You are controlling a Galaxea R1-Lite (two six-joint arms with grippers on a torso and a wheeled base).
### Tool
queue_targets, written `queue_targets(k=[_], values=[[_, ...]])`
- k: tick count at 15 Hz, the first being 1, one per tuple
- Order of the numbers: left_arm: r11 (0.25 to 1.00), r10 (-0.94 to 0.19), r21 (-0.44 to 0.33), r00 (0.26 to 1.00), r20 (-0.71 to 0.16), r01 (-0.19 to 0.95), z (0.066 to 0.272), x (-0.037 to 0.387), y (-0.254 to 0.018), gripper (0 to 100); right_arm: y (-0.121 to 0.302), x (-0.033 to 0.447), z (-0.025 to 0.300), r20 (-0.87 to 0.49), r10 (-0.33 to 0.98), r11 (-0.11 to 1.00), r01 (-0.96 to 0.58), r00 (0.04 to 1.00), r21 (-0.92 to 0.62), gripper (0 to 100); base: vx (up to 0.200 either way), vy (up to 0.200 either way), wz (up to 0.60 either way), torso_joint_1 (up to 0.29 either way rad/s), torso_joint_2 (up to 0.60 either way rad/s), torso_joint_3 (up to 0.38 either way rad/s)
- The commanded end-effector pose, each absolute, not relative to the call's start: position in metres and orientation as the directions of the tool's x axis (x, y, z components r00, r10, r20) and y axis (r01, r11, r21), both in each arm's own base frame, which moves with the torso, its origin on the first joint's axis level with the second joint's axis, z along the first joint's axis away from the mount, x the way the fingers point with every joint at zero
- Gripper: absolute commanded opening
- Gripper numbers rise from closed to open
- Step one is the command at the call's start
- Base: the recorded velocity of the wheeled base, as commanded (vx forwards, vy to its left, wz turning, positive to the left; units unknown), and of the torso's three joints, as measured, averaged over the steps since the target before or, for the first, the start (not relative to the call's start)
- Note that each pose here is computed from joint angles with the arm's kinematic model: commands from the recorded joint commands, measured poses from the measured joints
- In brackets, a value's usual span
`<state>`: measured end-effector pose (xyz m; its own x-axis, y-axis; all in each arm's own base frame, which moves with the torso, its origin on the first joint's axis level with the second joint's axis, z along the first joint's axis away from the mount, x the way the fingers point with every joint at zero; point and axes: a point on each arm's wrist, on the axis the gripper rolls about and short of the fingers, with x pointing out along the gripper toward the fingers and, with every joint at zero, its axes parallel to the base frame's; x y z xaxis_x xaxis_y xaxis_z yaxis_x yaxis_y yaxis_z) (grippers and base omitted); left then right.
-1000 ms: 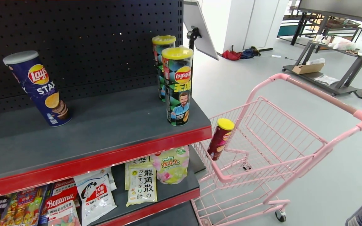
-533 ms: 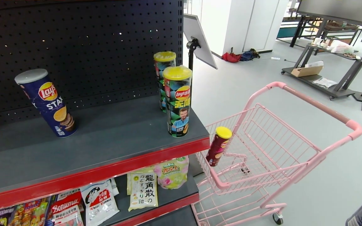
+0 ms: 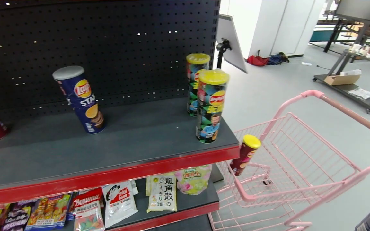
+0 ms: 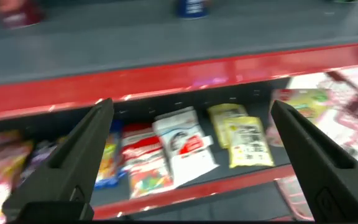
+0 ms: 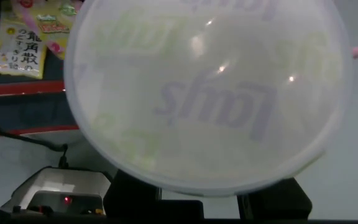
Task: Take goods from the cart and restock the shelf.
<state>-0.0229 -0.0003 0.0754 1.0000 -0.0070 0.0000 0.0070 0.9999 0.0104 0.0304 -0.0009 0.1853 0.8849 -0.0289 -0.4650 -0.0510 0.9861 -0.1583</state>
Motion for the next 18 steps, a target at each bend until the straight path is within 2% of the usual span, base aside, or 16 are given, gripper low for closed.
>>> queue_targets(k=[1,3,7,10,16,18], values=[[1.0,-0.006,0.011,1.0,-0.002,0.006,0.075,-0.023,0.0,100,-0.001,0.03,0.185,-0.463,-0.028,0.986,-0.051,0.886,-0.158,0,0.0,0.0,0.6,0.012,0.0,-0.002],[1.0,-0.006,0.011,1.0,-0.002,0.006,0.075,-0.023,0.0,100,-0.001,0.03,0.185,-0.463,-0.028,0.986,-0.051,0.886,-0.158,0,0.0,0.0,0.6,0.005,0.0,-0.002],[1.0,-0.006,0.011,1.0,-0.002,0.006,0.075,-0.023,0.0,100,-0.001,0.025,0.181,-0.432,-0.043,0.987,-0.028,0.901,-0.157,0,0.0,0.0,0.0,0.0,0.0,0.0],[1.0,-0.006,0.012,1.0,-0.002,0.006,0.075,-0.023,0.0,100,-0.001,0.01,0.168,-0.296,-0.058,0.986,0.009,0.953,-0.164,0,0.0,0.0,0.0,0.0,0.0,0.0],[1.0,-0.006,0.012,1.0,-0.002,0.006,0.075,-0.023,0.0,100,0.0,-0.013,0.157,-0.178,-0.052,0.985,0.021,0.983,-0.171,0,0.0,0.0,0.0,0.0,0.0,0.0],[1.0,-0.008,0.015,1.0,0.0,0.008,0.075,-0.023,0.0,100,0.001,-0.018,0.155,-0.154,-0.018,0.987,-0.006,0.988,-0.158,0,0.0,0.2,0.0,0.002,0.0,0.002]])
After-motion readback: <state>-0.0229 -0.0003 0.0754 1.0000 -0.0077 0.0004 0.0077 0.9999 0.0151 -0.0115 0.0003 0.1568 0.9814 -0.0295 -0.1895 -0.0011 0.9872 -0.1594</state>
